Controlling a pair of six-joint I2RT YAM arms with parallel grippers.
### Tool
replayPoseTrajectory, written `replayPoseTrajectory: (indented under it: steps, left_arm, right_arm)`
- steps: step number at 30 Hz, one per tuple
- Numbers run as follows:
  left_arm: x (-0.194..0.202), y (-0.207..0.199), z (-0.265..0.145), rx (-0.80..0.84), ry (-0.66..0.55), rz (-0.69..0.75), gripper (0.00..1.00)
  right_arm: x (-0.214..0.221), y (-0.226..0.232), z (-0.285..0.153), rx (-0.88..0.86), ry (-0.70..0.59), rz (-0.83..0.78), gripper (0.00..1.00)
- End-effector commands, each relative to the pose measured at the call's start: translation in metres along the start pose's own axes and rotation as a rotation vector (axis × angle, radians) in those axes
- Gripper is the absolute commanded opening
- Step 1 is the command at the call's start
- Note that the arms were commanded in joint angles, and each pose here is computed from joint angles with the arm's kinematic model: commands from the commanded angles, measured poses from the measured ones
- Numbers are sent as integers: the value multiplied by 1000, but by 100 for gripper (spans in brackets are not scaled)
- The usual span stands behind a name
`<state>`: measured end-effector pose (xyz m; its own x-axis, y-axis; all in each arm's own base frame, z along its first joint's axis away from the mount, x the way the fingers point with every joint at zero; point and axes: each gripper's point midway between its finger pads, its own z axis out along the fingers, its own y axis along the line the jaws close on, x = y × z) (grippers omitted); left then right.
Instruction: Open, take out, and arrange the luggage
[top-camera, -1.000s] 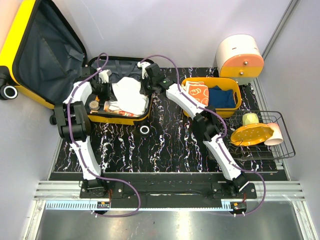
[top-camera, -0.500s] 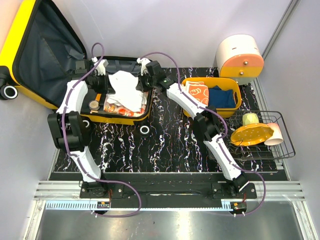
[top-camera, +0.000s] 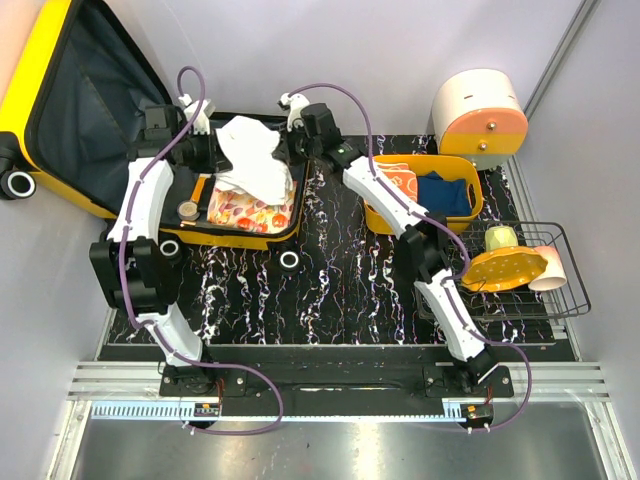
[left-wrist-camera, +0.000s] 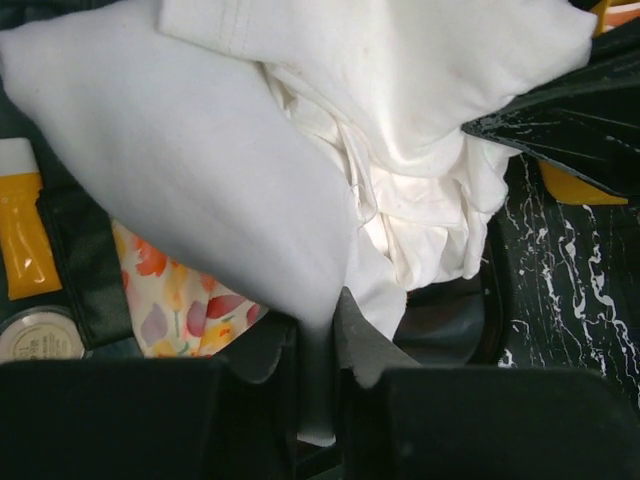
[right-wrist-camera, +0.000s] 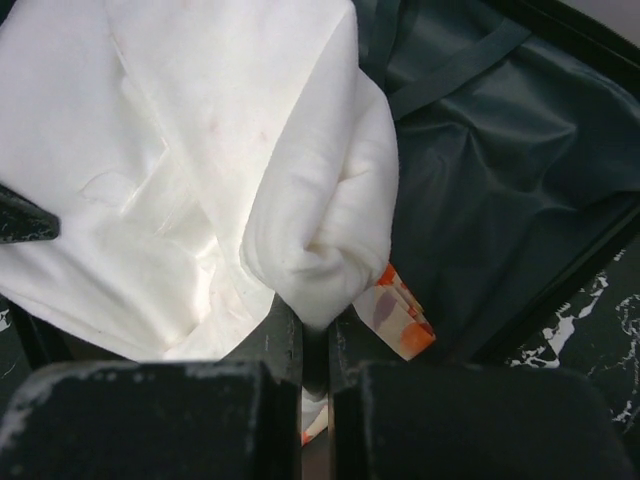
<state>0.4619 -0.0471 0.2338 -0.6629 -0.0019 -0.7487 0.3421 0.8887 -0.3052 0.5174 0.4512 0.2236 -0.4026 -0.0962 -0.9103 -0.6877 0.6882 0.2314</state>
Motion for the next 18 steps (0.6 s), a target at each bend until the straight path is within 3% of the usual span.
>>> replayPoseTrajectory:
  steps: [1, 7, 11, 13, 18]
  left_arm:
    - [-50, -66, -28, 120, -161, 117, 0]
    - [-46, -154, 6, 289, -165, 178, 0]
    - [-36, -223, 44, 414, -142, 169, 0]
    - [-28, -261, 69, 476, -150, 188, 0]
    - [-14, -344, 109, 597, -195, 222, 0]
  right_arm:
    - [-125, 5, -83, 8, -254, -50, 0]
    - [-122, -50, -143, 77, -167, -80, 0]
    - [-88, -101, -183, 155, -39, -63, 0]
    - [-89, -132, -218, 213, -40, -57, 0]
    - [-37, -203, -269, 348, 55, -6, 0]
